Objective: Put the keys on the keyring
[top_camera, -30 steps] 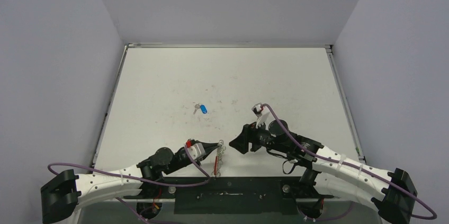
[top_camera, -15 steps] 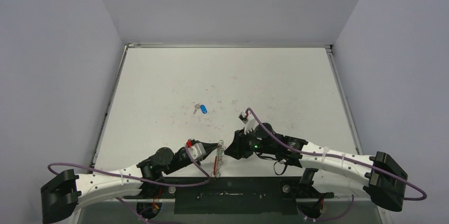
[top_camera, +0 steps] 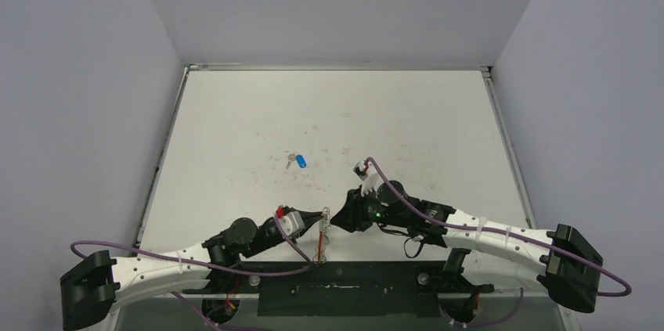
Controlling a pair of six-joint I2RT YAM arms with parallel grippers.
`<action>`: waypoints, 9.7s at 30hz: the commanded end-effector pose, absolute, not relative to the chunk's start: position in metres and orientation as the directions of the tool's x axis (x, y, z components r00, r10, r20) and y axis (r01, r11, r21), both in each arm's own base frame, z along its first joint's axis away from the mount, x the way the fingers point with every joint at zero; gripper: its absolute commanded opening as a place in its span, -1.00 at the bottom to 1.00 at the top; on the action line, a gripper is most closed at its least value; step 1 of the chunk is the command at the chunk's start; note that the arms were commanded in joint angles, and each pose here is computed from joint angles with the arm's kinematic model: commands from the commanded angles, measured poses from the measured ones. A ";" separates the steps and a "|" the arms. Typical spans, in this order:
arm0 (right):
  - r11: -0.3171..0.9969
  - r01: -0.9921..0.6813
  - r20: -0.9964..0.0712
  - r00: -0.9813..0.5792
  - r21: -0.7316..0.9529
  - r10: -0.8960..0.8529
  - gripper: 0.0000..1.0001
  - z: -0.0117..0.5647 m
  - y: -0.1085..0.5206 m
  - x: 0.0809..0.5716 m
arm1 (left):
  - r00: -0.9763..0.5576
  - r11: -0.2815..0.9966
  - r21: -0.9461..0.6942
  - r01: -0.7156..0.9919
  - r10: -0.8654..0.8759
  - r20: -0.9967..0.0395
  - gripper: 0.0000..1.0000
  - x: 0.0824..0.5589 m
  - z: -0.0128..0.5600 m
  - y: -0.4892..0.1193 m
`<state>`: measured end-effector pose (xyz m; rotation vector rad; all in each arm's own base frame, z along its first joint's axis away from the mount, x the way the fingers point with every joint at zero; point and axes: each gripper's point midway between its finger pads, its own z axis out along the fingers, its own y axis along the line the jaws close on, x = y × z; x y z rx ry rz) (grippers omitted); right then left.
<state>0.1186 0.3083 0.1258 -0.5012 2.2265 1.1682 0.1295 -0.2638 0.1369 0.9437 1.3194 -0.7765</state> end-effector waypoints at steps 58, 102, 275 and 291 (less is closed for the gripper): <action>0.417 -0.769 -0.810 -0.575 0.484 -0.120 -0.09 0.149 0.319 0.126 | 0.162 0.377 0.132 0.917 -0.050 -0.985 -1.00 0.115 0.154 -0.265; 0.235 -0.863 -0.880 -0.472 0.447 -0.059 -0.74 0.170 0.320 0.139 | 0.159 0.401 0.111 0.909 -0.088 -0.983 -1.00 0.116 0.166 -0.260; 0.497 -0.695 -0.669 -0.693 0.520 -0.269 -1.00 0.060 0.276 0.158 | -0.867 0.792 -0.499 0.352 0.075 -0.493 -1.00 0.144 0.066 -0.273; 0.522 -0.620 -0.595 -0.766 0.586 -0.242 -0.94 0.040 0.269 0.131 | -0.811 0.855 -0.238 0.461 0.297 -0.504 -1.00 0.189 0.070 -0.261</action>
